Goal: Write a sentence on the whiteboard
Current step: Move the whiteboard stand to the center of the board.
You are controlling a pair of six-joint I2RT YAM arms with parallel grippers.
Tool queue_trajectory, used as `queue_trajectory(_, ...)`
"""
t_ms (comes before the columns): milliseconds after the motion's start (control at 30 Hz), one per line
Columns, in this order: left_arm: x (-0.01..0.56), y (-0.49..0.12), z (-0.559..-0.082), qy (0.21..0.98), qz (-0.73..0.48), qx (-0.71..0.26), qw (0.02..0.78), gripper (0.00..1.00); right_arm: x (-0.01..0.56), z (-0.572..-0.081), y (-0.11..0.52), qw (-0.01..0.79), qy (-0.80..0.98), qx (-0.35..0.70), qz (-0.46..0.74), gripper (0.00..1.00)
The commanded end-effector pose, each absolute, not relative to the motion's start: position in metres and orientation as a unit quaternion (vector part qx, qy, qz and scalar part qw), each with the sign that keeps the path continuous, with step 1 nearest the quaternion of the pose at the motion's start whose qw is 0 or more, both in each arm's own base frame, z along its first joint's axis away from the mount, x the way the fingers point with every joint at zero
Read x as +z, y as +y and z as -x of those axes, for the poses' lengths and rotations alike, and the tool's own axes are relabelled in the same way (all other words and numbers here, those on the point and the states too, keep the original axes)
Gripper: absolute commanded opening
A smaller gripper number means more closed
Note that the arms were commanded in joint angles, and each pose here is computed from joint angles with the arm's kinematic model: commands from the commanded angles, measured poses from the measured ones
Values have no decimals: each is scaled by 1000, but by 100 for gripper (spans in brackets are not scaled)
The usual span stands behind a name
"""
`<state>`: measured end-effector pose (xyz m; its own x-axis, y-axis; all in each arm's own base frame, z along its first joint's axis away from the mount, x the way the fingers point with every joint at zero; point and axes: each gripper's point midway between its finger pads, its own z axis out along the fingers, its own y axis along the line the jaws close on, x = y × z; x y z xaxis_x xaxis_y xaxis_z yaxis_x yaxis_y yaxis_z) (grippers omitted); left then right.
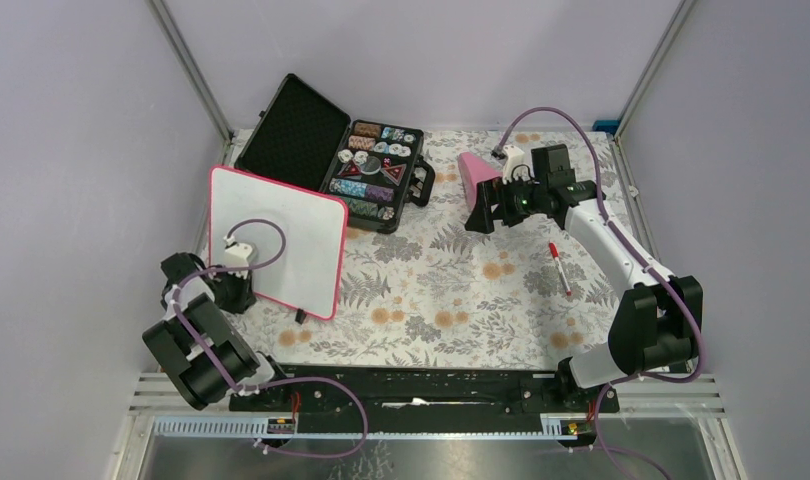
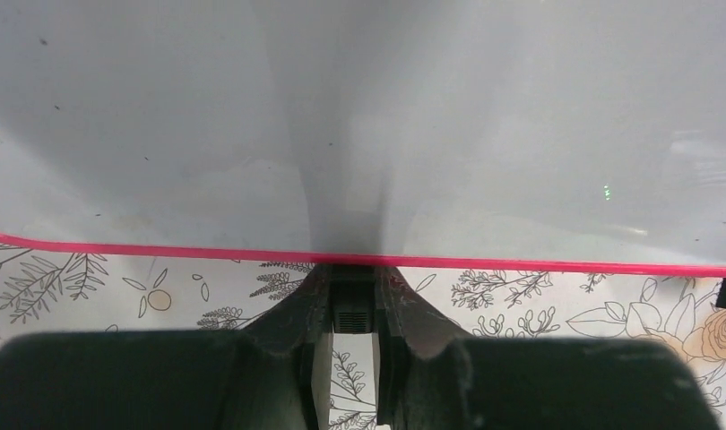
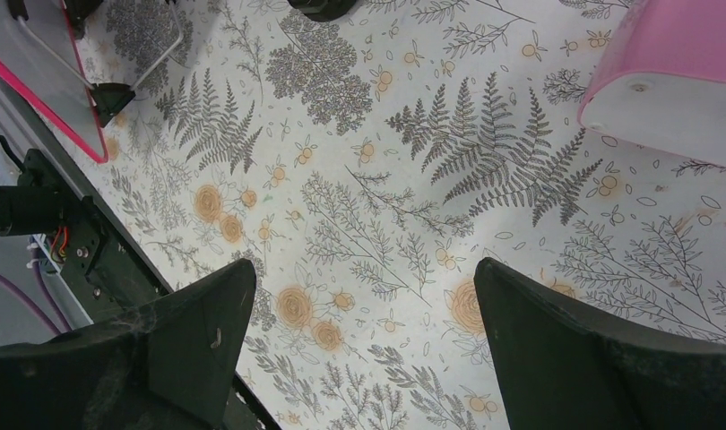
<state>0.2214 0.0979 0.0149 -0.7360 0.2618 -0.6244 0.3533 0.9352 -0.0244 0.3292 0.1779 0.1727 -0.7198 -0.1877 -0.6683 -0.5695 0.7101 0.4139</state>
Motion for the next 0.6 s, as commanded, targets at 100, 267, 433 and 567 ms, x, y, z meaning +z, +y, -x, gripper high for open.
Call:
queue_trajectory(100, 6, 65, -217, 916, -215, -126, 315, 0, 176, -334, 169, 316, 873, 303, 214, 99)
queue_trajectory(267, 8, 57, -220, 911, -246, -111, 313, 0, 175, -334, 166, 317, 874, 302, 211, 99)
queue_trajectory(433, 12, 42, -219, 894, -299, -96, 320, 0, 174, -335, 160, 317, 876, 301, 204, 99)
queue_trajectory(567, 12, 30, -222, 885, -338, -93, 307, 0, 176, -337, 154, 319, 876, 308, 193, 99)
